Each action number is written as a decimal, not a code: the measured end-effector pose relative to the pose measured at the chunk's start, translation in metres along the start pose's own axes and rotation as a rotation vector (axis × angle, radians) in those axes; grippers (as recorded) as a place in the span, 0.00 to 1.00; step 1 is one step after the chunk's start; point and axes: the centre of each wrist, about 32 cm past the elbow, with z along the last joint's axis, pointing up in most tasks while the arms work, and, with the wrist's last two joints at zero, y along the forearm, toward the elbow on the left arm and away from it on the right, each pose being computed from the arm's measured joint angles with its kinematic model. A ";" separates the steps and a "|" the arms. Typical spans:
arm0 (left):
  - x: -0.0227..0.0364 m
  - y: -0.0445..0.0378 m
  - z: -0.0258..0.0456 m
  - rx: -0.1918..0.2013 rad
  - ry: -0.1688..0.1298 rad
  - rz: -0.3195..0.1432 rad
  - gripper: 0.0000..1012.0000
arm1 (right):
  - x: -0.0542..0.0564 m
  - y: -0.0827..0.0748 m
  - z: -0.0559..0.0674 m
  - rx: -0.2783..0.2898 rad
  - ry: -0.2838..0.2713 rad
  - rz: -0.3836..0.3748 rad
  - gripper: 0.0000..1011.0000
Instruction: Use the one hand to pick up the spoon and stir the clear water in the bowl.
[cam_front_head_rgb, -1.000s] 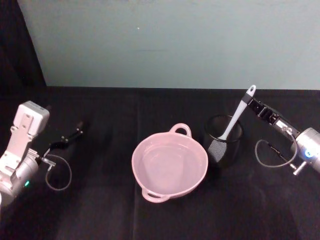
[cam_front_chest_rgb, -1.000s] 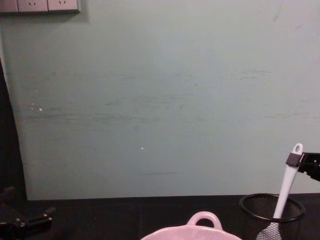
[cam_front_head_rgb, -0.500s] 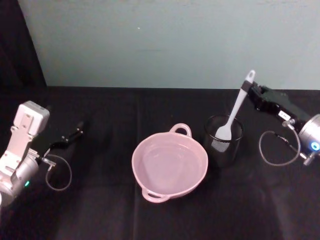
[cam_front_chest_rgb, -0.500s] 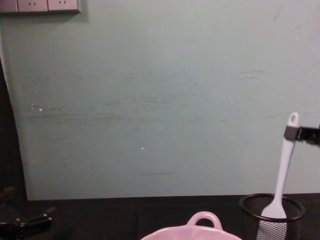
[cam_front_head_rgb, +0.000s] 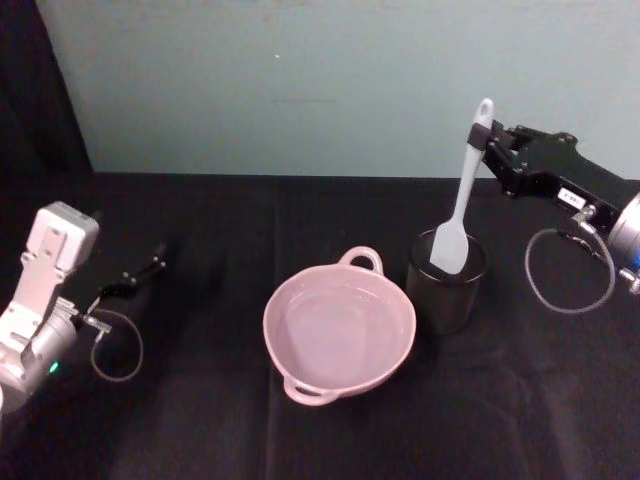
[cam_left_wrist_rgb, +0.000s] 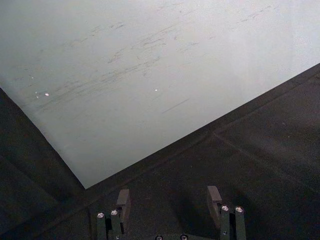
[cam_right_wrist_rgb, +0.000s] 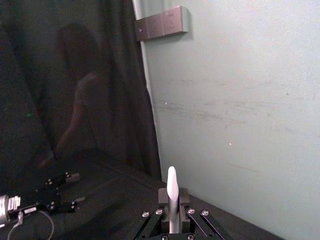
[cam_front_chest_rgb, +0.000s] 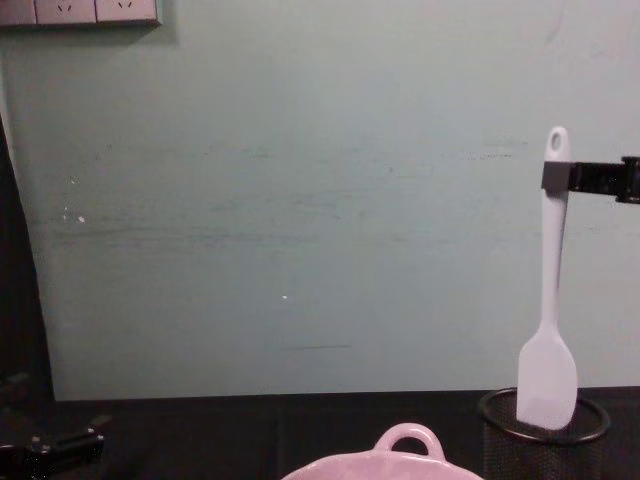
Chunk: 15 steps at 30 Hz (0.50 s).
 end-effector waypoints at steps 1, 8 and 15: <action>0.0000 0.0000 0.0000 0.000 0.000 0.000 0.99 | 0.000 0.000 0.001 -0.001 -0.009 0.002 0.12; 0.0000 0.0000 0.0000 0.000 0.000 0.000 0.99 | -0.003 0.001 0.009 0.001 -0.058 0.013 0.12; 0.0000 0.0000 0.0000 0.000 0.000 0.000 0.99 | -0.004 0.001 0.010 0.012 -0.062 0.013 0.12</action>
